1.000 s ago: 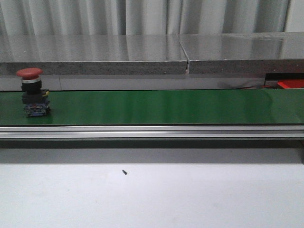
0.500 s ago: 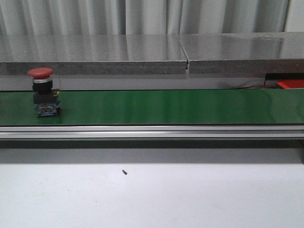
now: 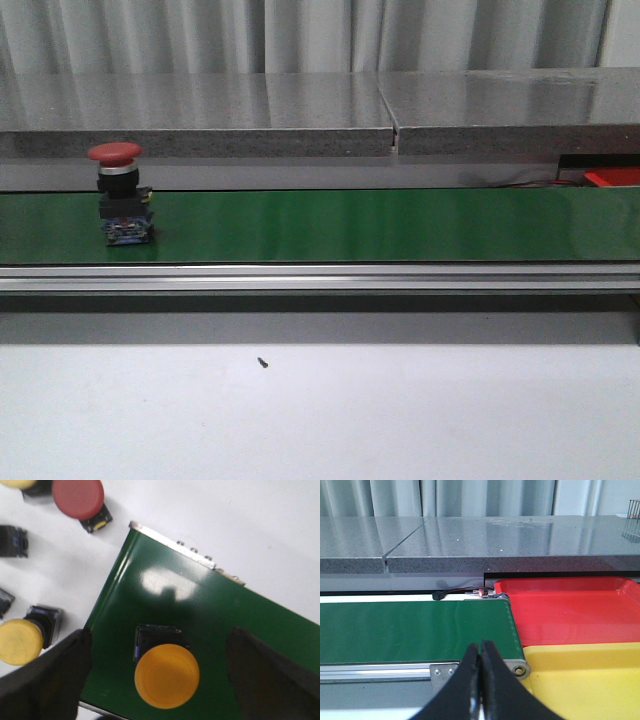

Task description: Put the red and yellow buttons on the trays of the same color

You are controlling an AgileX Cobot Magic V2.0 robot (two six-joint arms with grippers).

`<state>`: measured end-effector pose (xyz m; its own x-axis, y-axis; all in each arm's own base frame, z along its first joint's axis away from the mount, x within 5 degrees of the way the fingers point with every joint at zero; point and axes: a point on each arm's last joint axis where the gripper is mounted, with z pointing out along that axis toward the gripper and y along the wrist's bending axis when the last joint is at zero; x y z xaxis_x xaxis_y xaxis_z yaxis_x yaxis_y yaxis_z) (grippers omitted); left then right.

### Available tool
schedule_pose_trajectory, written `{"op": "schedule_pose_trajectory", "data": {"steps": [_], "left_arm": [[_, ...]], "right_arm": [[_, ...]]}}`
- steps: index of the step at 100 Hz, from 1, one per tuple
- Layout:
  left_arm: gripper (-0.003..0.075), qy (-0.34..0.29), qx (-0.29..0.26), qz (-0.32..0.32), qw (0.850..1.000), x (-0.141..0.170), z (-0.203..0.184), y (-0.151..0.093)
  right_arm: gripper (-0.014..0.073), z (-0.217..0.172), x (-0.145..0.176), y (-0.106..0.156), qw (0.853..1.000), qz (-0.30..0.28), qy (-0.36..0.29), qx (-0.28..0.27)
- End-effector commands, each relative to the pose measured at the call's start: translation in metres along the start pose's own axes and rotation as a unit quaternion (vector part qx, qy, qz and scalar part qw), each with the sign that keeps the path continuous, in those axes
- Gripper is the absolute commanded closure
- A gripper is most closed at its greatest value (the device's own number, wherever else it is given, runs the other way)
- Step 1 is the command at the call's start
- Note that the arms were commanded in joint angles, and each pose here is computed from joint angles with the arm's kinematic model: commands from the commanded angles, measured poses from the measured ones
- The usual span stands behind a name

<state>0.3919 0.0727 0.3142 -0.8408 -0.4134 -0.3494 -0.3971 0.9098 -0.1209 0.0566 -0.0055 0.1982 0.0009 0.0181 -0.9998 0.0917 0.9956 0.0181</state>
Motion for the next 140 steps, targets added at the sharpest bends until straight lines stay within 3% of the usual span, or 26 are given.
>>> {"op": "schedule_pose_trajectory", "data": {"steps": [1, 12, 22, 57, 96, 140], "left_arm": [[0.0292, -0.104, 0.029, 0.039, 0.993, 0.001, -0.065, -0.011], [0.0489, -0.146, 0.032, 0.079, 0.986, 0.013, -0.097, -0.024], [0.074, -0.171, 0.037, 0.106, 0.979, 0.028, -0.118, -0.035], [0.0738, -0.21, 0.083, 0.176, 0.958, 0.086, -0.148, -0.052], [0.0739, -0.231, 0.119, 0.178, 0.949, 0.156, -0.153, -0.021], [0.0738, -0.3, 0.13, 0.193, 0.925, 0.23, -0.154, 0.018]], "right_arm": [[0.0662, -0.003, -0.013, 0.001, 0.998, -0.004, -0.057, -0.006], [0.0662, -0.003, -0.013, 0.001, 0.998, -0.004, -0.057, -0.006], [0.0662, -0.003, -0.013, 0.001, 0.998, -0.004, -0.057, -0.006], [0.0662, -0.003, -0.013, 0.001, 0.998, -0.004, -0.057, -0.006], [0.0662, -0.003, -0.013, 0.001, 0.998, -0.004, -0.057, -0.006], [0.0662, -0.003, -0.015, 0.001, 0.998, -0.004, -0.068, -0.008]]}}
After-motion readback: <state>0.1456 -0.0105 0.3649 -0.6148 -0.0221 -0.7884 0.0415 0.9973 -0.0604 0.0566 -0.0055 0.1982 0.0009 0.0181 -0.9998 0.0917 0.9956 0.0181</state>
